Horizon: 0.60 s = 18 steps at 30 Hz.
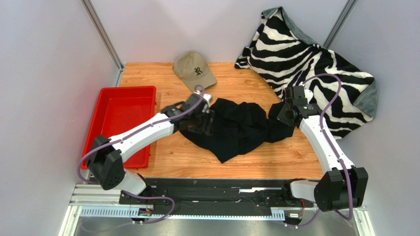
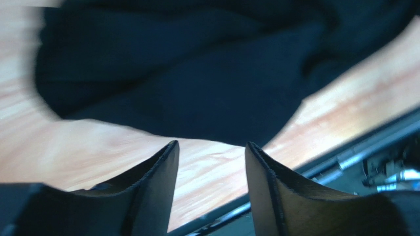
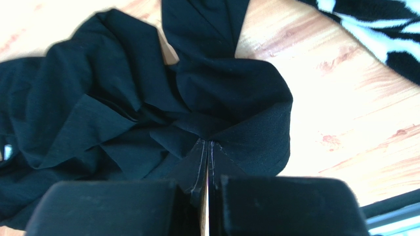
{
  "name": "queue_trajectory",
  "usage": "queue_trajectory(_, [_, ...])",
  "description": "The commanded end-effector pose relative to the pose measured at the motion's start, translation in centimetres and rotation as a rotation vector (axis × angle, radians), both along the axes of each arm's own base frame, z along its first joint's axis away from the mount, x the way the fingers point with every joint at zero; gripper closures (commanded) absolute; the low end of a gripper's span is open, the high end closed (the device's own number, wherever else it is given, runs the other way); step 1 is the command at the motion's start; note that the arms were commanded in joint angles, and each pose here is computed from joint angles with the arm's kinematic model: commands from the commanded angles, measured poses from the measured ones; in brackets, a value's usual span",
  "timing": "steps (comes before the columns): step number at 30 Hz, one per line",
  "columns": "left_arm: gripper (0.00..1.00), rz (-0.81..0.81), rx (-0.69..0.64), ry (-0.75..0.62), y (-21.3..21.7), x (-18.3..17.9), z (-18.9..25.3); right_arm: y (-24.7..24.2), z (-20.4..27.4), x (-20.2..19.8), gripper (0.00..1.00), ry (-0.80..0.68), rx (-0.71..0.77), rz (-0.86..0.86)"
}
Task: Roll the t-shirts
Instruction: Pick up the T-shirt from the center of the board.
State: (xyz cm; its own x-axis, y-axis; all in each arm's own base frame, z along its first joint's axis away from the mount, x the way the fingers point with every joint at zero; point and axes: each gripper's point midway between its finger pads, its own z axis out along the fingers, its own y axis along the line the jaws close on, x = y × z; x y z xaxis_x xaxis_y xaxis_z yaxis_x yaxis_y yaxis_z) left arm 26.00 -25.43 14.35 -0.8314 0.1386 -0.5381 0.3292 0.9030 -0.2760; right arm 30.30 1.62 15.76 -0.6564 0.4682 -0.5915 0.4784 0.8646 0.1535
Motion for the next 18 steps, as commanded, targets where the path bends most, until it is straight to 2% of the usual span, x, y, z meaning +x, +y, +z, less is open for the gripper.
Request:
queue_trajectory(1, [0.37,-0.067,0.012,-0.013,-5.1,-1.5,-1.3,0.0,0.2,0.0,1.00,-0.030,0.003,0.019])
queue_trajectory(3, [0.36,-0.045,0.079,0.016,-5.6,-2.1,-2.6,0.1,0.1,-0.3,1.00,-0.028,0.008,0.023])
queue_trajectory(4, [0.36,0.003,0.120,-0.011,-4.9,-1.6,-2.9,0.2,0.0,-0.3,1.00,-0.028,0.016,0.031])
queue_trajectory(8, [0.36,0.172,0.136,-0.009,-1.8,-2.2,-3.1,0.6,-0.3,-0.8,1.00,-0.031,0.031,0.051])
queue_trajectory(13, [0.36,0.292,0.050,0.054,0.0,-3.6,-4.6,1.1,-1.0,-1.5,1.00,-0.023,0.054,0.068])
queue_trajectory(18, [0.30,0.284,-0.041,0.101,-1.4,-4.1,-6.9,1.4,-1.6,-1.8,1.00,-0.015,0.074,0.071])
